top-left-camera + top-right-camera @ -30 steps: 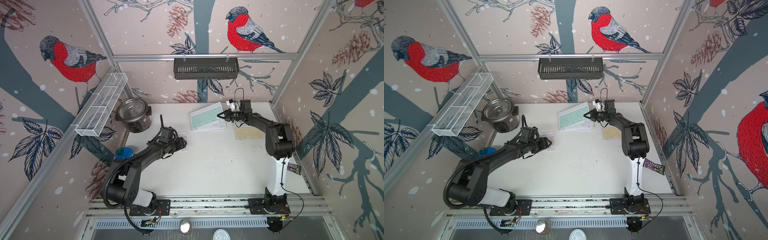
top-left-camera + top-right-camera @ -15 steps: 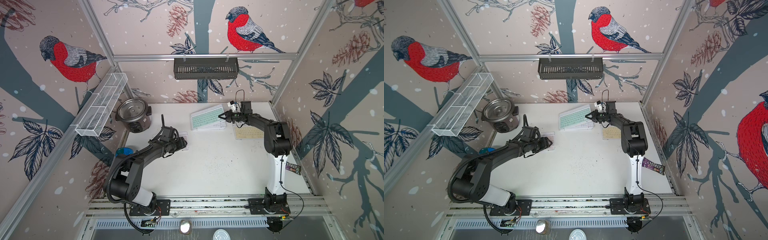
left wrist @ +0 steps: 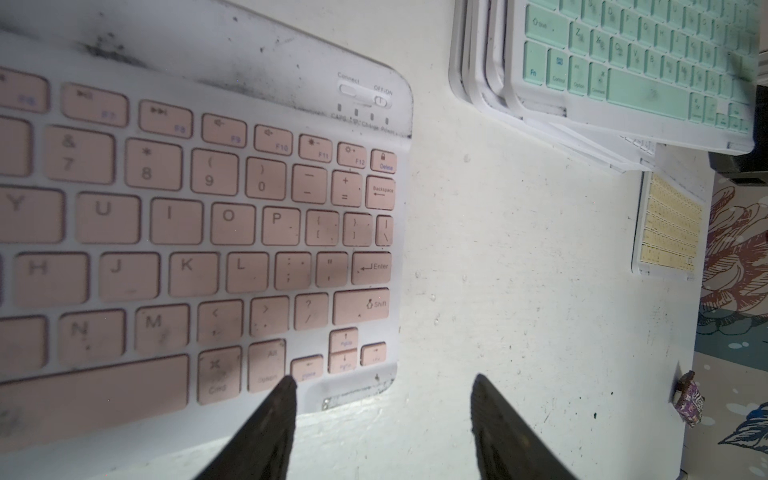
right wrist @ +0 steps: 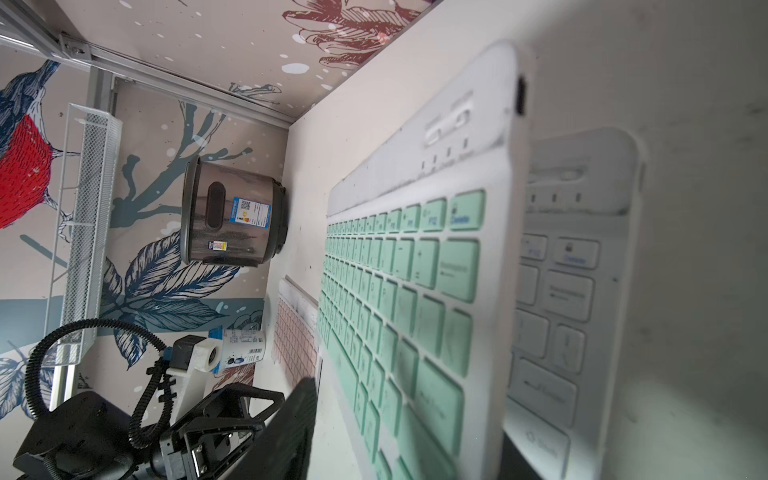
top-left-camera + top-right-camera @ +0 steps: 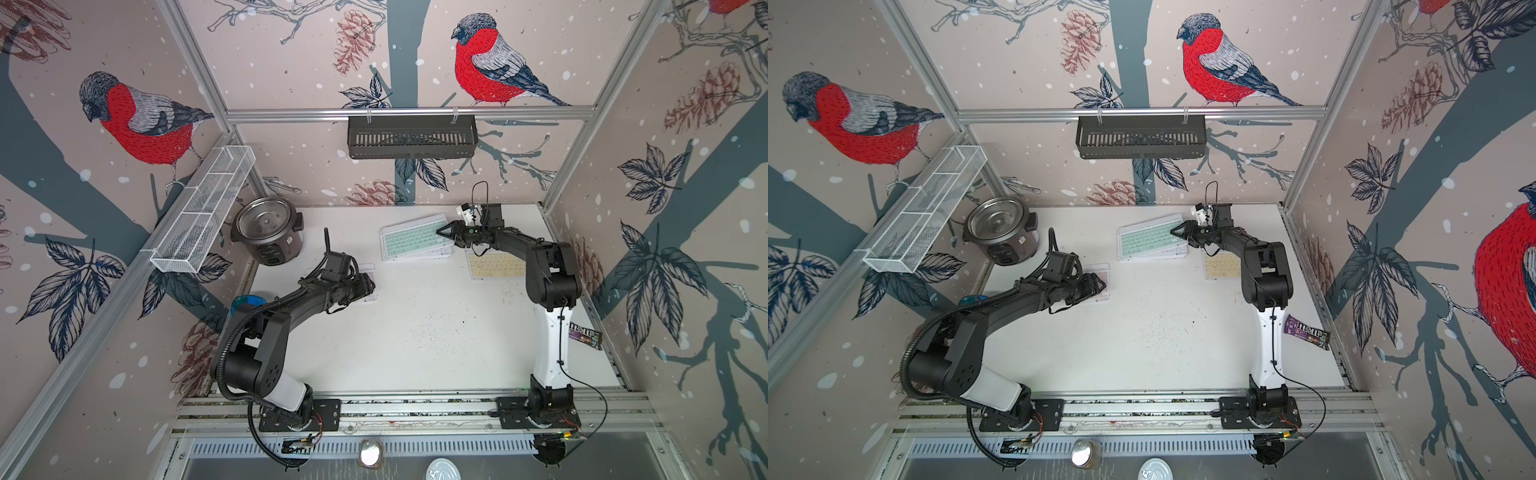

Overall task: Stack the numeric keypads
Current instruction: Place the numeric keypad at the numeric keypad.

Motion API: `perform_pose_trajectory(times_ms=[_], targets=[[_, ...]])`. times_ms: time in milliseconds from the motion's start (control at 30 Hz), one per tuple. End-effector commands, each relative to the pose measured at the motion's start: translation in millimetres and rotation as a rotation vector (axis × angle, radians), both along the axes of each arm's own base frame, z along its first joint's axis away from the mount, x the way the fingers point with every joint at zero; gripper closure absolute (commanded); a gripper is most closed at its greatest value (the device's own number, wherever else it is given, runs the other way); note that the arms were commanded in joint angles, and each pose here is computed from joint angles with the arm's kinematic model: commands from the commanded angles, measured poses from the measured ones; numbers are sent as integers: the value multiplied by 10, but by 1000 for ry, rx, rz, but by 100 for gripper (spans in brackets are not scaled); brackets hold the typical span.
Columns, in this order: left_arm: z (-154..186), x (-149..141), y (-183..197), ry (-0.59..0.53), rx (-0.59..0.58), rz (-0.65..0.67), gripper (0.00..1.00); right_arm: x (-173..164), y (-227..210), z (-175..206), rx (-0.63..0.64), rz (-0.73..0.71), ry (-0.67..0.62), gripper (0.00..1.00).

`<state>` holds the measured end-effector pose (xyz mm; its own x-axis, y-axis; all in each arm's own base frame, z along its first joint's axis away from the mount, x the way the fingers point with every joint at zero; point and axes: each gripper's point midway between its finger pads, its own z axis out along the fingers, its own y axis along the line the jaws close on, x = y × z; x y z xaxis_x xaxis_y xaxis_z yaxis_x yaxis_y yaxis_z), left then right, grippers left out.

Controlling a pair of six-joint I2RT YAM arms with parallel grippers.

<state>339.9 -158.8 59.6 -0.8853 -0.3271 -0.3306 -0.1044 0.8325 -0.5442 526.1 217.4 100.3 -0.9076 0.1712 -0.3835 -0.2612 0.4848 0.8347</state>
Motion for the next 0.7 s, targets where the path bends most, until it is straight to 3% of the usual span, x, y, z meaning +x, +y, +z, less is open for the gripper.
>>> perform_pose_trajectory(times_ms=[0, 267, 667], targets=[[32, 29, -34, -13, -15, -18, 34, 55, -55, -34, -50, -19, -22, 40], [23, 32, -45, -12, -20, -21, 34, 86, -143, -117, -155, -51, -17, 36], [31, 35, -42, -15, -20, -20, 34, 123, -232, -74, -214, -87, -35, 31]])
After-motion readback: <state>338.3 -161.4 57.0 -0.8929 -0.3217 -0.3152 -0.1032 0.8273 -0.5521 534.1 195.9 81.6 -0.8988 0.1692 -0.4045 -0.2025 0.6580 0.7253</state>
